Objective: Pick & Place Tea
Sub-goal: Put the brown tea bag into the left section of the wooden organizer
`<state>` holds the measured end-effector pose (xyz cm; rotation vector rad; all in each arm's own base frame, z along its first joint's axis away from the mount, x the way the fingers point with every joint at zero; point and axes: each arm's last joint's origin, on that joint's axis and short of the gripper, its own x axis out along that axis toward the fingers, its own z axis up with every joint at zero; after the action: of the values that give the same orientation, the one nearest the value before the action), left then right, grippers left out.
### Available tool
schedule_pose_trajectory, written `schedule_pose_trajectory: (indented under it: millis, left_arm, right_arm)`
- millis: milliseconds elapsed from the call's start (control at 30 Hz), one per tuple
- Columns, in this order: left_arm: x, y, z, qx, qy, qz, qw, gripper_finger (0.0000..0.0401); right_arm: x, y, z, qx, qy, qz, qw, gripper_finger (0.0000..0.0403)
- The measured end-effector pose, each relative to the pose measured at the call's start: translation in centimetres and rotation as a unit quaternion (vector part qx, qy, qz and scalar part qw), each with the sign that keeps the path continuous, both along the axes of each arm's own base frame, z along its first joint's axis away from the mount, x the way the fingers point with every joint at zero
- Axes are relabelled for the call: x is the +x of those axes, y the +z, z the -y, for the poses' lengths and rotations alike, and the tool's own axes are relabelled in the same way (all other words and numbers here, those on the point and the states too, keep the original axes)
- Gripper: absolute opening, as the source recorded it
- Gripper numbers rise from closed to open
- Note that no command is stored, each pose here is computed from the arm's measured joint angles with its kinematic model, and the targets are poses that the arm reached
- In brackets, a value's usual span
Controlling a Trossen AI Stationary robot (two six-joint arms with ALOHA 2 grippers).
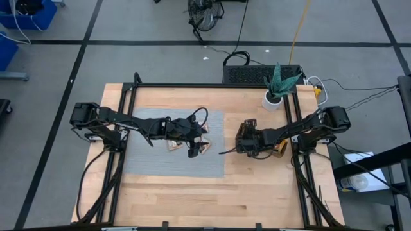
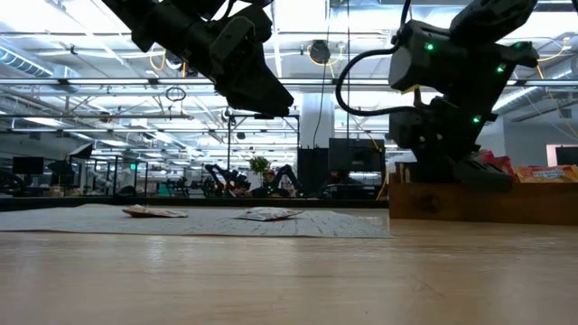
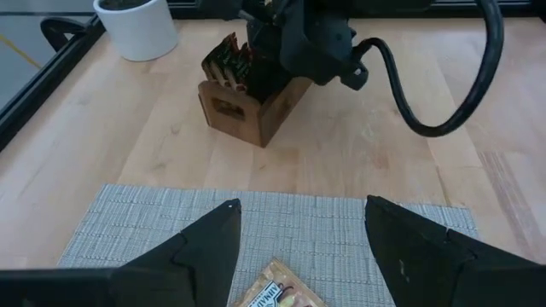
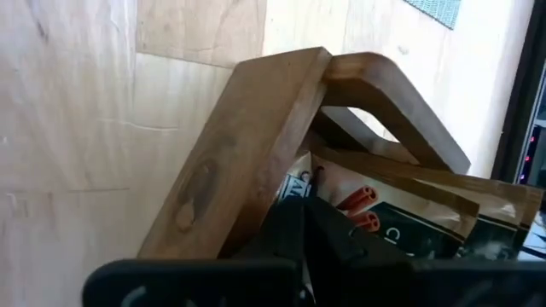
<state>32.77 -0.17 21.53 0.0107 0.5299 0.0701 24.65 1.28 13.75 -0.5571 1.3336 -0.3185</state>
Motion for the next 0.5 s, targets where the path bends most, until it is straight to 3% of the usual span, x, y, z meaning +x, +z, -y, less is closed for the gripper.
schedule_pose_trajectory:
  millis: [300,500]
  left_arm:
    - [0.0,0.0,0.0,-0.003,0.002,0.0,1.0,0.0251]
    - [0.0,0.0,0.0,-0.005,0.003,0.0,1.0,0.025]
  right_arm:
    - [0.1,0.1,-1.0,-0.035,0.024,0.009,0.999,0.0]
    - [0.9,0.3,-1.7,0.057,0.076,0.026,0.995,0.0]
